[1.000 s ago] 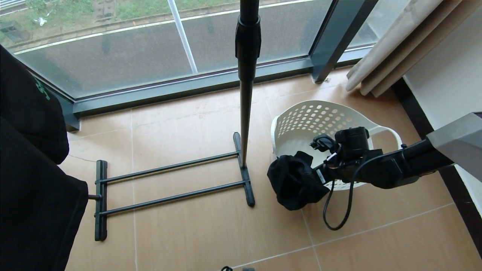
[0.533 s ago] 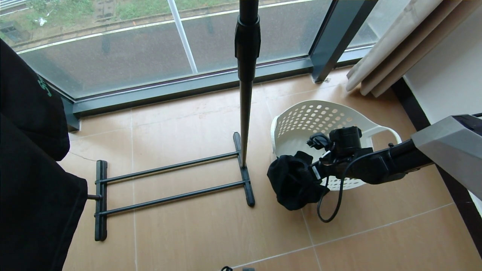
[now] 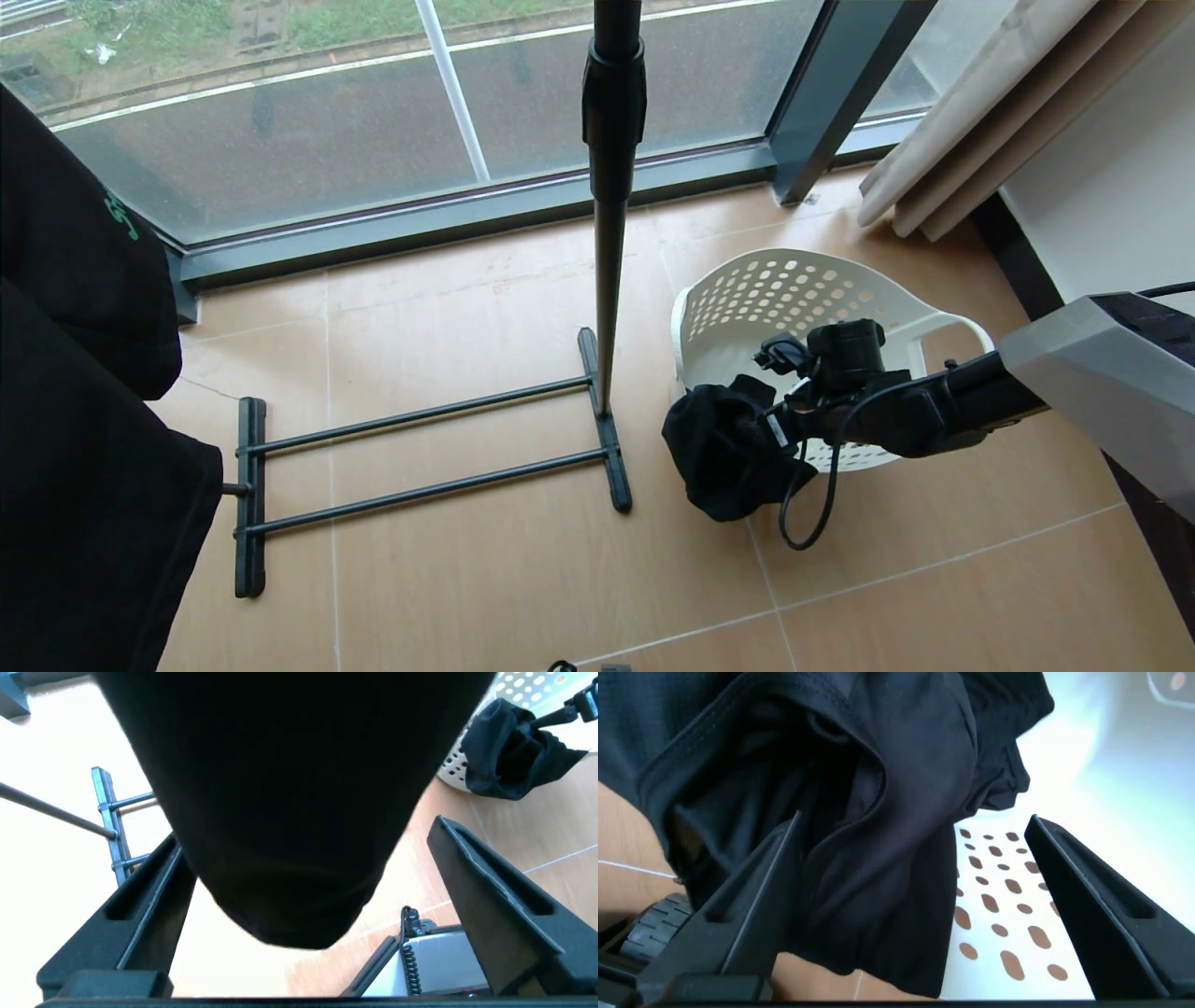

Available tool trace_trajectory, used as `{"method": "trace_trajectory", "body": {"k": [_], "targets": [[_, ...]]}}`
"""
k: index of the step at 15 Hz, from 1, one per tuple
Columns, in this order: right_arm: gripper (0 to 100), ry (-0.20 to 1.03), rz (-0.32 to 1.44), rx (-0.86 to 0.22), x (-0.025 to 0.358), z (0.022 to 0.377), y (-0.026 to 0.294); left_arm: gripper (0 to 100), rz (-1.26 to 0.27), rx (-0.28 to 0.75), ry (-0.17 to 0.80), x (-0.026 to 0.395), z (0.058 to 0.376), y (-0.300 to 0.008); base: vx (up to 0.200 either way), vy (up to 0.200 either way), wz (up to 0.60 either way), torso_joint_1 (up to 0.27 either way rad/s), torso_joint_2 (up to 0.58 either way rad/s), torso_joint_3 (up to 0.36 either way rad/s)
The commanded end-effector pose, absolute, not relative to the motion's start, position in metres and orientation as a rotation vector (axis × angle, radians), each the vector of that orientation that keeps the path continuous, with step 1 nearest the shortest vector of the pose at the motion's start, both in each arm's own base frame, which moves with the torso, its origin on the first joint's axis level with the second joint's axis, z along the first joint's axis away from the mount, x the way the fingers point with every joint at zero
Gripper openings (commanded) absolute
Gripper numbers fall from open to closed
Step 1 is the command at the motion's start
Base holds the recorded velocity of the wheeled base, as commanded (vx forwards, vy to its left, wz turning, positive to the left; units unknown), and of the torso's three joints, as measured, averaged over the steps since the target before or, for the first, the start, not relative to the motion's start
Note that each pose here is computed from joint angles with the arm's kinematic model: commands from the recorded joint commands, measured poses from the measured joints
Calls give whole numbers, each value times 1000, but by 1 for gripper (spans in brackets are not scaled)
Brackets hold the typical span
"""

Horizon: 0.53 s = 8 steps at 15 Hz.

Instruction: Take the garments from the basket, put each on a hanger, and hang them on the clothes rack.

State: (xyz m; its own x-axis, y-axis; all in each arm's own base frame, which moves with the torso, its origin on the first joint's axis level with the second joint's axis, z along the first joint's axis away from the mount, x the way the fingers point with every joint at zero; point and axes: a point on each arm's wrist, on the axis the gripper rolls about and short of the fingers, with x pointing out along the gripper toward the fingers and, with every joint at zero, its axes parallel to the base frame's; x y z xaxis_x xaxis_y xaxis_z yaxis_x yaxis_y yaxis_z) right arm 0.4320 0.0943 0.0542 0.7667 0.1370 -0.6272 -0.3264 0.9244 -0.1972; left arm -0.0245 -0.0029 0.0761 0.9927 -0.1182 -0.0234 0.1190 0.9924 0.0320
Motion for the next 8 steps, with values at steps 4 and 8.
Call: {"method": "trace_trajectory", "body": {"k": [4,8], "targets": [[100,649,250,-303,449,39,95,100,-119,34,22,-24,76,-3,0,0,0,0,0,0],[100,649,248,-299,452,42,96,100,-119,34,22,-24,76,-3,0,0,0,0,0,0]]}}
